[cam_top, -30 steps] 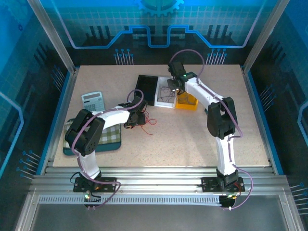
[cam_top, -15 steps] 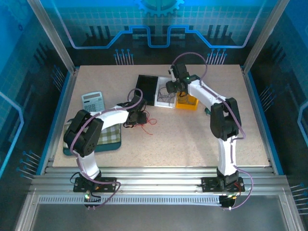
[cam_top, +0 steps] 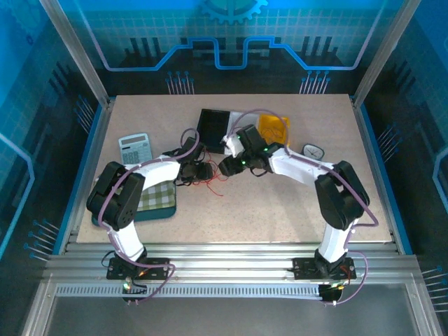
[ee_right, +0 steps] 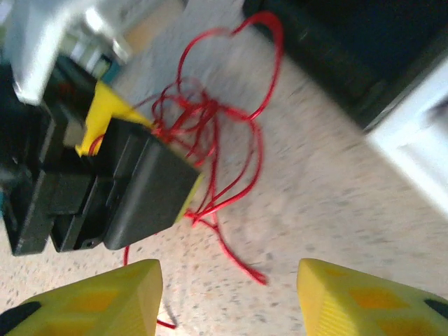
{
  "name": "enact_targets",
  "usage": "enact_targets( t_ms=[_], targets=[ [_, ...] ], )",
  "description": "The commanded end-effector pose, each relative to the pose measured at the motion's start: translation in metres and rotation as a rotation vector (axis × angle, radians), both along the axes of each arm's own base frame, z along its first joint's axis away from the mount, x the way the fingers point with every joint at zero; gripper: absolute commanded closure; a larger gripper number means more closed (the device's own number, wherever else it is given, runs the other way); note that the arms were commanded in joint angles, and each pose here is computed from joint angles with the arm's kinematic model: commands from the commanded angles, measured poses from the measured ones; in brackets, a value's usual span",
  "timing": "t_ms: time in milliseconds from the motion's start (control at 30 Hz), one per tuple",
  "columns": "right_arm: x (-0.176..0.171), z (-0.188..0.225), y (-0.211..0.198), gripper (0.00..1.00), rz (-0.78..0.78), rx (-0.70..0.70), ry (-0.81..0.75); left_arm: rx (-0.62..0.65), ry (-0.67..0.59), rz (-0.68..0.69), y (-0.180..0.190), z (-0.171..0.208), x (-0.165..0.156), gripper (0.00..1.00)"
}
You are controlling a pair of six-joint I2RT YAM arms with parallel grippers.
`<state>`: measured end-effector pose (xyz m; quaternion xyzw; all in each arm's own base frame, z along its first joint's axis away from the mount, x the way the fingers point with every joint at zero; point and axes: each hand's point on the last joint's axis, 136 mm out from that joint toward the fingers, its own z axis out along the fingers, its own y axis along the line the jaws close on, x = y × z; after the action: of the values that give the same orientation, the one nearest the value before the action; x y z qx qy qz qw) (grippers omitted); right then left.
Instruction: Untangle the cables
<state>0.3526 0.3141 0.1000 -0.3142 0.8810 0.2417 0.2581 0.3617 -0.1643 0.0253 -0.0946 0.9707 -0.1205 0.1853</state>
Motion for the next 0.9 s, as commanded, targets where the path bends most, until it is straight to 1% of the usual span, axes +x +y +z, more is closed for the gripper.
enact_targets(
  t_ms=[0, 167, 300, 367, 433, 467, 500, 567, 600, 667, 733, 800, 867],
  targets=[
    [-0.006, -0.020, 0.011, 0.46, 0.045, 0.029, 0.074, -0.055, -0.004, 0.005, -0.001, 0.007, -0.001, 0.37],
    [0.003, -0.040, 0.011, 0.46, 0.027, -0.011, 0.083, -0.066, -0.001, 0.017, 0.001, 0.008, 0.000, 0.37],
    [0.002, -0.053, 0.015, 0.46, 0.045, -0.019, 0.114, -0.065, 0.001, 0.023, 0.003, 0.008, 0.000, 0.37],
    [0.003, -0.058, 0.016, 0.49, 0.041, -0.019, 0.124, -0.064, 0.005, 0.026, 0.003, 0.006, 0.000, 0.37],
    [0.003, -0.061, 0.016, 0.58, 0.040, -0.018, 0.136, -0.061, 0.009, 0.033, 0.005, 0.005, 0.001, 0.37],
    [0.003, -0.061, 0.016, 0.66, 0.036, -0.017, 0.137, -0.059, 0.013, 0.038, 0.006, 0.004, 0.001, 0.38],
    [0.003, -0.058, 0.015, 0.78, 0.034, -0.014, 0.130, -0.053, 0.016, 0.043, 0.008, 0.003, 0.001, 0.40],
    [0.003, -0.053, 0.011, 0.91, 0.020, -0.016, 0.112, -0.029, 0.031, 0.064, 0.013, -0.001, 0.001, 0.44],
    [0.003, -0.051, 0.006, 0.96, 0.009, -0.023, 0.101, -0.013, 0.041, 0.074, 0.016, -0.004, 0.001, 0.46],
    [0.002, -0.047, -0.003, 1.00, -0.022, -0.033, 0.087, 0.021, 0.059, 0.099, 0.022, -0.009, 0.001, 0.52],
    [-0.001, -0.045, -0.013, 1.00, -0.056, -0.045, 0.076, 0.052, 0.078, 0.116, 0.027, -0.014, 0.000, 0.58],
    [-0.003, -0.044, -0.027, 1.00, -0.102, -0.064, 0.066, 0.081, 0.099, 0.142, 0.033, -0.019, -0.002, 0.68],
    [-0.002, -0.041, -0.044, 1.00, -0.168, -0.092, 0.047, 0.100, 0.114, 0.155, 0.036, -0.022, -0.003, 0.73]
  ],
)
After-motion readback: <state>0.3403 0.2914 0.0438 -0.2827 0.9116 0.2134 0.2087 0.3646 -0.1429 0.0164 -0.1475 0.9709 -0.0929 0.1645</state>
